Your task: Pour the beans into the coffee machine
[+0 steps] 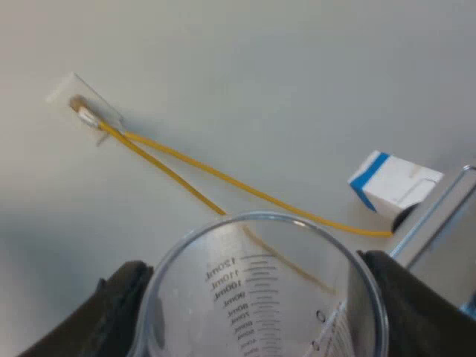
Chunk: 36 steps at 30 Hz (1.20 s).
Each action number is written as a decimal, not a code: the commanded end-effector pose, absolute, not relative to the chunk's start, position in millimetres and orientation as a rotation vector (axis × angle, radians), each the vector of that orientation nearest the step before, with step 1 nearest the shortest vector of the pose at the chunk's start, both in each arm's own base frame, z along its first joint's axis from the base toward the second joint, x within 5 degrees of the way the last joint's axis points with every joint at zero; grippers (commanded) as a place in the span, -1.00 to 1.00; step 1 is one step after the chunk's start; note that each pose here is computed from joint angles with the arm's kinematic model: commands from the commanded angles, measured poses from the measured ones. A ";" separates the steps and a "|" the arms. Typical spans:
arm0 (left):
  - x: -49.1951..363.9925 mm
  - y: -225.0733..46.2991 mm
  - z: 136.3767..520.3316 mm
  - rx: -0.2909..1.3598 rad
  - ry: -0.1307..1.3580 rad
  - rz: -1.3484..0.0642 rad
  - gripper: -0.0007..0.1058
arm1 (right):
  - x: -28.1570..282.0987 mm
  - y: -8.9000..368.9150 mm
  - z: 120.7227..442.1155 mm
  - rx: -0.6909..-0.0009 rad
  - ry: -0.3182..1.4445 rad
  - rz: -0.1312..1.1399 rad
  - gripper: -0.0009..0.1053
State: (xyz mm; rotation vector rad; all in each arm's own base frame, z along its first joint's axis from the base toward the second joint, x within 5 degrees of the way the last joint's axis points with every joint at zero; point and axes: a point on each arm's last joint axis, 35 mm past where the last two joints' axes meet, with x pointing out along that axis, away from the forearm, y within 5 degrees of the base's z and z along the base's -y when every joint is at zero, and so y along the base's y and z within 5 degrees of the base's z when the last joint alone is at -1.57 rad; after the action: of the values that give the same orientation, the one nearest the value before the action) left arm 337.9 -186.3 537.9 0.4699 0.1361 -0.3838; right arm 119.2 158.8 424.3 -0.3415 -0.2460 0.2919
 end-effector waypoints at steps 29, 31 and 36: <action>350.7 -202.1 525.3 1.148 0.003 -0.440 -0.97 | 117.3 155.7 430.2 -0.320 -0.262 0.290 0.54; 352.3 -203.1 523.6 1.149 0.004 -0.444 -0.97 | 117.3 155.7 430.2 -0.320 -0.262 0.290 0.54; 357.1 -206.6 517.8 1.302 -0.024 -0.465 -0.97 | 117.3 155.7 430.2 -0.320 -0.262 0.290 0.54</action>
State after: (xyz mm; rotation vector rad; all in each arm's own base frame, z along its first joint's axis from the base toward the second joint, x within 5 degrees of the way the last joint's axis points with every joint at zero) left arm 358.9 -205.3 512.5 1.2496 0.0230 -0.4696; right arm 119.2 158.8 424.3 -0.3415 -0.2460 0.2919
